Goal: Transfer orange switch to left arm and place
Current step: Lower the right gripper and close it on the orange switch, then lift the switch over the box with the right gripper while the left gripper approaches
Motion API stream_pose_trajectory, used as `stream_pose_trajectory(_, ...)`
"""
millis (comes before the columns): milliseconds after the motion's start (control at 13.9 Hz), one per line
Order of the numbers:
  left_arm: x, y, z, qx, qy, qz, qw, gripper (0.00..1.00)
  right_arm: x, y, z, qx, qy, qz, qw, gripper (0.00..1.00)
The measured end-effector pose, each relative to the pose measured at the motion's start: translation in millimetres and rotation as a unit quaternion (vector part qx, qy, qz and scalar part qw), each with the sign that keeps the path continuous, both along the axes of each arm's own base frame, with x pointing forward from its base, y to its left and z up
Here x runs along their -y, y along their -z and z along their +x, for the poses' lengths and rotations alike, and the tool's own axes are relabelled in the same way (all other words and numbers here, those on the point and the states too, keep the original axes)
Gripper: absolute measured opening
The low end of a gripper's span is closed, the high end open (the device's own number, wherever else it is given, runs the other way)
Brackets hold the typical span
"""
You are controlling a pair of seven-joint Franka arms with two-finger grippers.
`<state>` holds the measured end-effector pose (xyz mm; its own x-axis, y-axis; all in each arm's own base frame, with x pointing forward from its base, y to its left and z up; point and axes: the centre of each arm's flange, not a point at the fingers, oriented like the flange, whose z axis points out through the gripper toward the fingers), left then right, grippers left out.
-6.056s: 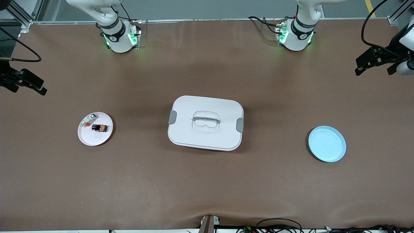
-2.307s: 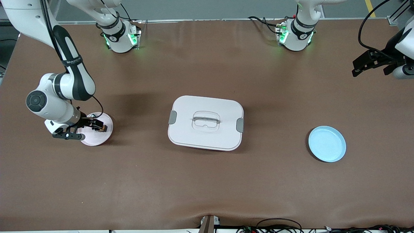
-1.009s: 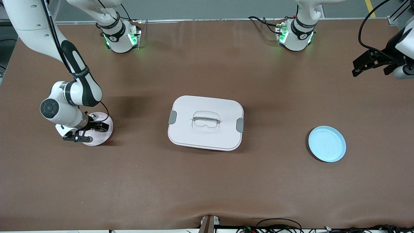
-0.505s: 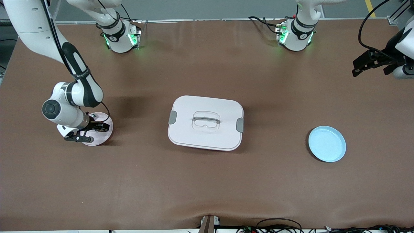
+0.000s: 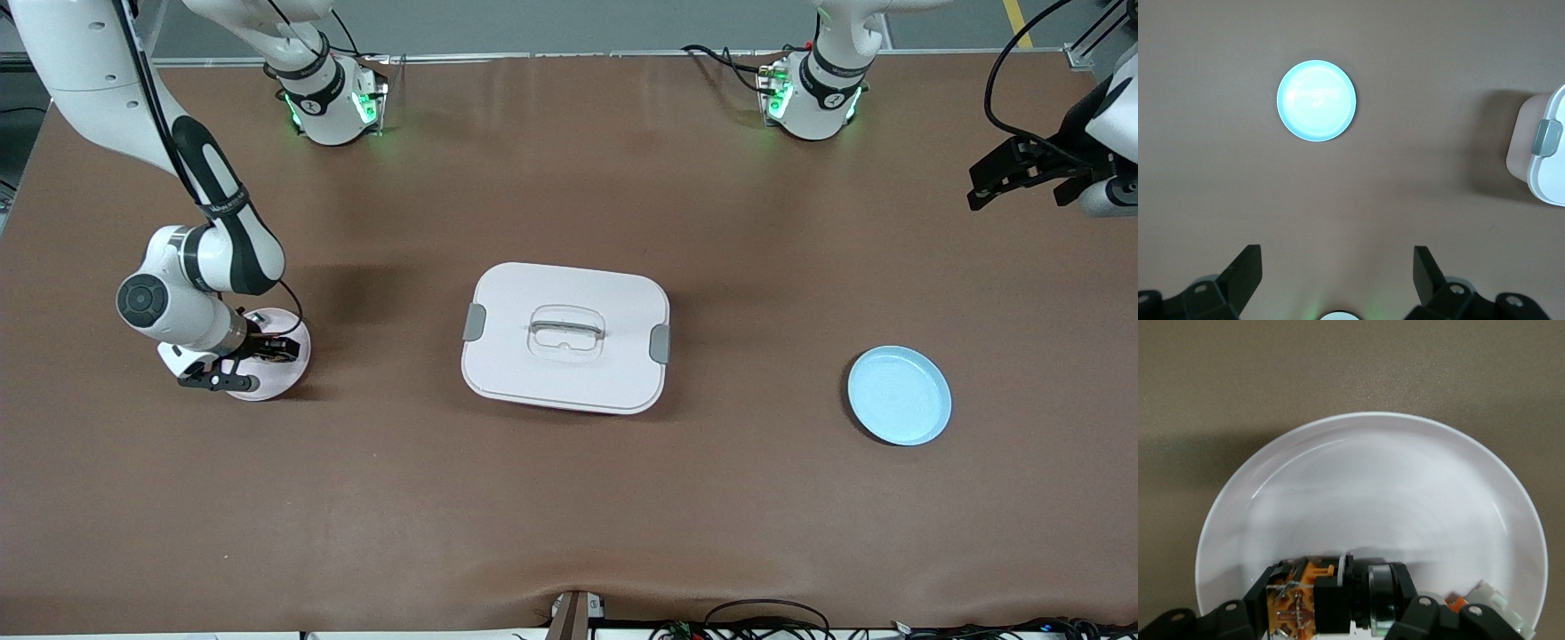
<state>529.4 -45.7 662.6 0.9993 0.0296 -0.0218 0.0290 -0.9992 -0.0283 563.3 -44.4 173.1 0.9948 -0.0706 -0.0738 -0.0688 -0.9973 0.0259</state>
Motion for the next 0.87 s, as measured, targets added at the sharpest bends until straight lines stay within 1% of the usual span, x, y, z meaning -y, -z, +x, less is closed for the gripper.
stream_pose_trajectory(288, 0, 0, 0, 0.0, 0.0, 0.0, 1.0, 1.0, 0, -6, 4, 0.002, -0.007, 0.0, 1.0, 0.73)
stream_pose_trajectory(433, 1, 0, 0, 0.0, 0.001, 0.0, 1.0, 1.0, -2, -22, 7, -0.013, -0.01, 0.002, 1.0, 0.73)
stream_pose_trajectory(577, 1, 0, 0, 0.0, 0.001, 0.0, 1.0, 1.0, -9, -48, 9, -0.037, -0.014, 0.005, 0.999, 0.73)
stream_pose_trajectory(721, 2, 0, 0, 0.0, 0.002, 0.0, 1.0, 1.0, -24, -79, 11, -0.05, -0.019, 0.005, 0.999, 0.73)
stream_pose_trajectory(865, 2, 0, 0, 0.0, 0.002, 0.0, 1.0, 1.0, -44, -106, 11, -0.066, -0.003, 0.0, 0.998, 0.73)
